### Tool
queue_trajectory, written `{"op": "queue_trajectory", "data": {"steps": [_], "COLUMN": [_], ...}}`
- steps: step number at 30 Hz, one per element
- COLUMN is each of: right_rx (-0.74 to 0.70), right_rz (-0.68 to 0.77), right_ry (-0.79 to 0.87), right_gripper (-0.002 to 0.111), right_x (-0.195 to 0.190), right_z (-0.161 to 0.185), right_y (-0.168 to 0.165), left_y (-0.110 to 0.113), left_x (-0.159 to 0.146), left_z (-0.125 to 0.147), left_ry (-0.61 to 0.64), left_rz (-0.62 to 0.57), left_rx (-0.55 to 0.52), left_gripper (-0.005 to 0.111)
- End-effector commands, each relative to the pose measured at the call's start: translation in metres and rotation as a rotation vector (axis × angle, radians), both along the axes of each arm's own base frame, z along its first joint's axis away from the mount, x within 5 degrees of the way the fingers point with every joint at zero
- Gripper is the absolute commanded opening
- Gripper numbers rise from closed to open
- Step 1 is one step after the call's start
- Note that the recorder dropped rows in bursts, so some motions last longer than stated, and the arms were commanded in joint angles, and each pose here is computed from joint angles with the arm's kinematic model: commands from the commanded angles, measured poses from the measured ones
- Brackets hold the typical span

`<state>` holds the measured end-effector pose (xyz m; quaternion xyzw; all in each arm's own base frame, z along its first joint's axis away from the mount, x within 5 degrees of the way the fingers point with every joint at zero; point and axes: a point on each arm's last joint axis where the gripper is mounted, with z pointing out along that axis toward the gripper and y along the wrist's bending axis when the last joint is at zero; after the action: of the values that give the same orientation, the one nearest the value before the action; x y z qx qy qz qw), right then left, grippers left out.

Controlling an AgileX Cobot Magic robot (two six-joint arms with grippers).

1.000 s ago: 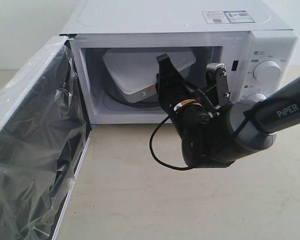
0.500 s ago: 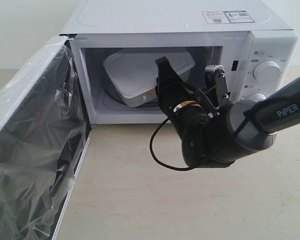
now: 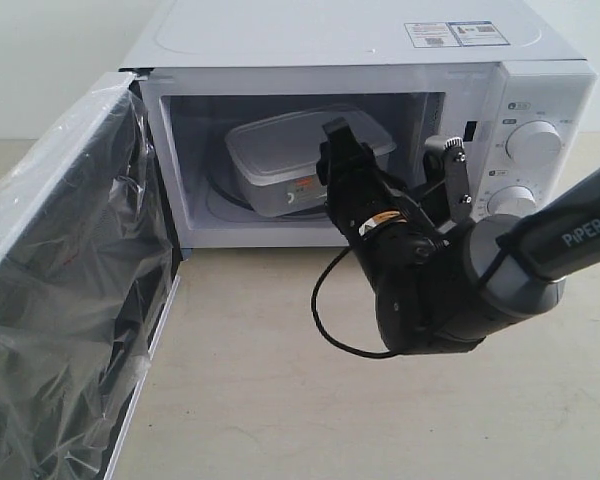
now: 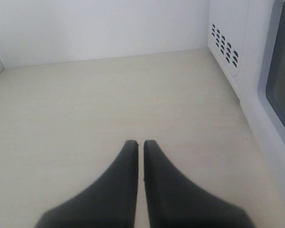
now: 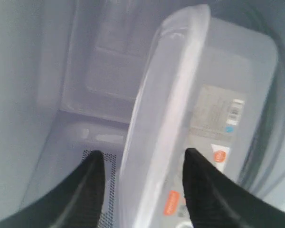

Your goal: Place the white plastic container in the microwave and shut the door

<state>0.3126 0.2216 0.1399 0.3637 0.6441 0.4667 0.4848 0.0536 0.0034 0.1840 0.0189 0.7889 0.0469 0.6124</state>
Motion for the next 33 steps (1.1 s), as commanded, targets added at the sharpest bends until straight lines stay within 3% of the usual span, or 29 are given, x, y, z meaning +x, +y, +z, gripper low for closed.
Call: {"op": "queue_trajectory", "data": {"steps": [1, 4, 6, 9, 15, 24, 33], "right_rx": [-0.019, -0.064, -0.122, -0.310, -0.576, -0.983, -1.050], "right_rz": [0.046, 0.127, 0.205, 0.338, 0.468, 0.469, 0.376], "right_ry": [-0.048, -0.078, -0.121, -0.206, -0.202, -0.322, -0.357], "right_gripper": [0.047, 0.042, 0.029, -0.001, 0.000, 0.000, 0.000], "right_x": [-0.007, -0.014, -0.019, -0.027, -0.035, -0.037, -0.030], "right_z": [0.001, 0.004, 0.010, 0.015, 0.007, 0.001, 0.001], "right_y": [-0.004, -0.001, 0.003, 0.010, 0.013, 0.004, -0.003], "left_y": [-0.001, -0.001, -0.001, -0.001, -0.001, -0.001, -0.001], "left_x": [0.000, 0.000, 0.000, 0.000, 0.000, 0.000, 0.000], "left_z": [-0.001, -0.001, -0.001, -0.001, -0.001, -0.001, -0.001], "left_ry": [-0.004, -0.004, -0.004, -0.004, -0.004, -0.004, -0.004], "left_rz": [-0.006, -0.006, -0.006, -0.006, -0.006, -0.006, -0.006], "left_rx": [-0.012, -0.012, -0.012, -0.012, -0.012, -0.012, -0.012], "left_gripper": [0.004, 0.004, 0.004, 0.004, 0.004, 0.004, 0.004]}}
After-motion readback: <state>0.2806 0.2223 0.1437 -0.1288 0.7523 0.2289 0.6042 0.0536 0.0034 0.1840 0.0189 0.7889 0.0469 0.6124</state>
